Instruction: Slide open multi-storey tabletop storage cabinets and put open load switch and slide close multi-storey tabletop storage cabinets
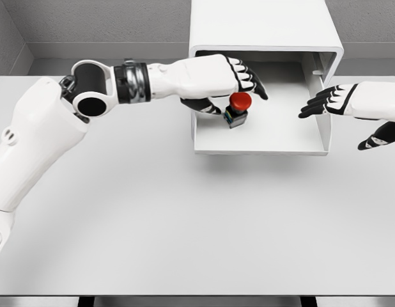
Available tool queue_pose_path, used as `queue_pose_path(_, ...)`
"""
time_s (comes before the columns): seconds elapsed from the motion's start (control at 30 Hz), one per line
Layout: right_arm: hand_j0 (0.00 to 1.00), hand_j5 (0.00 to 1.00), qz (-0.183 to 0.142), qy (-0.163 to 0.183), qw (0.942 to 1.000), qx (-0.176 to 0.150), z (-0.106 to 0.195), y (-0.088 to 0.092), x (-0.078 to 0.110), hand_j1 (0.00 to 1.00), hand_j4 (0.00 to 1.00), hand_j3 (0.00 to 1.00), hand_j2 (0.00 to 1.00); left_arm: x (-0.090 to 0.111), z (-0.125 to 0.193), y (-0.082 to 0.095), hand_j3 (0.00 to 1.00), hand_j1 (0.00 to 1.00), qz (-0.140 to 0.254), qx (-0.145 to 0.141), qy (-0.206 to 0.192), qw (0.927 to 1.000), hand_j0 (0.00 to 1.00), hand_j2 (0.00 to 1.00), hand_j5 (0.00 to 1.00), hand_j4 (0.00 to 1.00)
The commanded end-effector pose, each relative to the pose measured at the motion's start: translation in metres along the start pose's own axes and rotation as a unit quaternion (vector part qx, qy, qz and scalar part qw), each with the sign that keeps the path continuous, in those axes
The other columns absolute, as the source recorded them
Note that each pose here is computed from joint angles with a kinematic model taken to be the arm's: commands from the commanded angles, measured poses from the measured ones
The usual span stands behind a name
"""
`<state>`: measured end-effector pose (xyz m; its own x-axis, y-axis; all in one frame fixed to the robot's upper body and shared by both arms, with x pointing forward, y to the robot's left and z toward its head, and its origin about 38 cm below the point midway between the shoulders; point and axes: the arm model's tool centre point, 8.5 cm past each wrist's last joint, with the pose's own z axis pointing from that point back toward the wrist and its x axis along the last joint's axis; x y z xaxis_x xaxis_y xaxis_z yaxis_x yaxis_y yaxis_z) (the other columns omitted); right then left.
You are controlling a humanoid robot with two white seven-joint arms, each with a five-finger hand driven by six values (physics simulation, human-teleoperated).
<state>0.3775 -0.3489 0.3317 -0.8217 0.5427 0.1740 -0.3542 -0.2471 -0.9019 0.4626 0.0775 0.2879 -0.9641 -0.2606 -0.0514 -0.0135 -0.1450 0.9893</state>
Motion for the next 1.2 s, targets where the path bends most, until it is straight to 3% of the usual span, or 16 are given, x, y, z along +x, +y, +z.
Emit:
queue_pose_path(0.0,1.0,1.0,-0.002,0.0,1.0,-0.001,0.0,0.0,0.0,1.0,1.0,1.0,1.0,0.0,0.012,0.01,0.94,0.94,0.018,0.021,-0.006,0.9996,0.94,0.94,0.94,0.94)
queue_pose_path(0.3,1.0,1.0,-0.003,0.001,1.0,0.0,0.001,0.0,0.0,1.0,1.0,1.0,1.0,0.014,0.045,0.029,0.94,0.94,0.017,0.04,-0.028,0.9986,0.94,0.94,0.94,0.94)
queue_pose_path(0.4,1.0,1.0,-0.003,-0.001,1.0,-0.001,0.0,0.0,0.0,1.0,1.0,1.0,1.0,0.019,0.077,0.039,0.96,0.96,0.029,0.049,-0.036,0.9977,0.96,0.96,0.96,0.96)
queue_pose_path(0.5,1.0,1.0,-0.006,-0.006,1.0,-0.001,-0.004,0.003,0.001,1.0,1.0,1.0,1.0,0.021,0.113,0.037,1.0,1.0,0.074,0.055,-0.038,0.9951,1.0,1.0,1.0,1.0)
queue_pose_path(0.53,1.0,1.0,-0.007,-0.007,1.0,-0.001,-0.005,0.003,0.001,1.0,1.0,1.0,1.0,0.022,0.133,0.035,1.0,1.0,0.094,0.048,-0.032,0.9939,1.0,1.0,1.0,1.0)
queue_pose_path(0.57,1.0,1.0,-0.007,-0.008,0.9999,-0.001,-0.005,0.003,0.001,1.0,1.0,1.0,1.0,0.025,0.147,0.038,1.0,1.0,0.09,0.04,-0.028,0.9947,1.0,1.0,1.0,1.0)
queue_pose_path(0.63,1.0,1.0,-0.01,-0.021,0.9997,-0.004,-0.015,0.005,0.003,1.0,1.0,1.0,1.0,0.029,0.158,0.019,1.0,1.0,0.122,0.031,-0.023,0.9918,1.0,1.0,1.0,1.0)
queue_pose_path(0.8,1.0,1.0,-0.019,-0.035,0.9992,-0.005,-0.026,0.011,0.005,1.0,1.0,1.0,1.0,0.028,0.167,0.008,1.0,1.0,0.133,0.02,-0.01,0.9908,1.0,1.0,1.0,1.0)
queue_pose_path(0.87,1.0,1.0,-0.025,-0.039,0.9989,-0.004,-0.03,0.016,0.005,1.0,1.0,1.0,1.0,0.03,0.167,-0.004,1.0,1.0,0.146,0.015,-0.01,0.9891,1.0,1.0,1.0,1.0)
queue_pose_path(1.1,1.0,1.0,-0.028,-0.072,0.9967,-0.022,-0.06,0.014,0.009,1.0,1.0,1.0,1.0,0.031,0.169,-0.01,1.0,1.0,0.153,0.011,-0.008,0.9882,1.0,1.0,1.0,1.0)
queue_pose_path(1.17,1.0,1.0,-0.035,-0.068,0.9967,-0.025,-0.062,0.015,0.004,1.0,1.0,1.0,1.0,0.03,0.17,-0.012,1.0,1.0,0.156,0.011,-0.006,0.9877,1.0,1.0,1.0,1.0)
